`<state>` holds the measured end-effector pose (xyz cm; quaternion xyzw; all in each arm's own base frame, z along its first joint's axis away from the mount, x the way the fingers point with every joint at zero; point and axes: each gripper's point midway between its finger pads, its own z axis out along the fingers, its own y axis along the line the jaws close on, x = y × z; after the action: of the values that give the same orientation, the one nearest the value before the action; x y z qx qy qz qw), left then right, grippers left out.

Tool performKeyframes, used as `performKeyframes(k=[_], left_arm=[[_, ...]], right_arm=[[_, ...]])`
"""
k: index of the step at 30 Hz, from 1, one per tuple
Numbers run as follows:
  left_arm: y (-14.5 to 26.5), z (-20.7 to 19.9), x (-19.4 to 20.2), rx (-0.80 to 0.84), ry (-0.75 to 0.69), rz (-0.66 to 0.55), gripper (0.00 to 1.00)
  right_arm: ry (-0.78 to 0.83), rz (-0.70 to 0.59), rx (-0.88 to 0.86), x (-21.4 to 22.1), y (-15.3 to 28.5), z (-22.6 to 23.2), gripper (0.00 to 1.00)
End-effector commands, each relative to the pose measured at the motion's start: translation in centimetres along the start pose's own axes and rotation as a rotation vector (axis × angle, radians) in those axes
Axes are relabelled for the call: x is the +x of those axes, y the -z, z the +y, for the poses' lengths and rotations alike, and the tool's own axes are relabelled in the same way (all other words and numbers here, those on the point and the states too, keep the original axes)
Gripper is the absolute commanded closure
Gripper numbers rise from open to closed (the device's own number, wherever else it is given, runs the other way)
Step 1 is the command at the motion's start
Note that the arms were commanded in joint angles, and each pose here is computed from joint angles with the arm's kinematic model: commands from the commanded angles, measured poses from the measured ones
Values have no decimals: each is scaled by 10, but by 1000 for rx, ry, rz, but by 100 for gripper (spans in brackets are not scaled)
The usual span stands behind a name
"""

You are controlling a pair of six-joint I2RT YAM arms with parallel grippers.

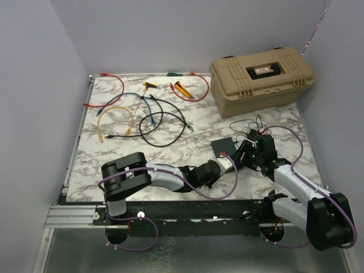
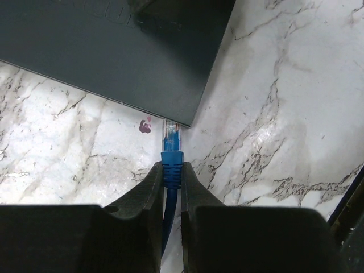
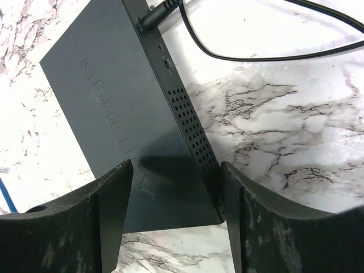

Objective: Insert the plug into the switch port
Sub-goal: Insert the connector into the switch port.

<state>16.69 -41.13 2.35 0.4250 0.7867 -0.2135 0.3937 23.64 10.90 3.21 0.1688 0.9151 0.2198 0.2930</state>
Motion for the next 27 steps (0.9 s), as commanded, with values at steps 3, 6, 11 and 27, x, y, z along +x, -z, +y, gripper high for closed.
performKeyframes(k=[3, 6, 11, 27], left_arm=[[-9, 2, -12, -77, -114, -129, 100], [-10, 6, -10, -84, -203, -131, 100], [-10, 5, -4, -46, -353, -134, 100], [2, 16, 31, 47, -480, -160, 100]], right_arm=[[-58, 243, -153, 53, 12, 23, 35], [-42, 255, -163, 55, 12, 23, 35], [-4, 273, -161, 58, 12, 21, 35], [51, 216, -97, 36, -1, 16, 34]])
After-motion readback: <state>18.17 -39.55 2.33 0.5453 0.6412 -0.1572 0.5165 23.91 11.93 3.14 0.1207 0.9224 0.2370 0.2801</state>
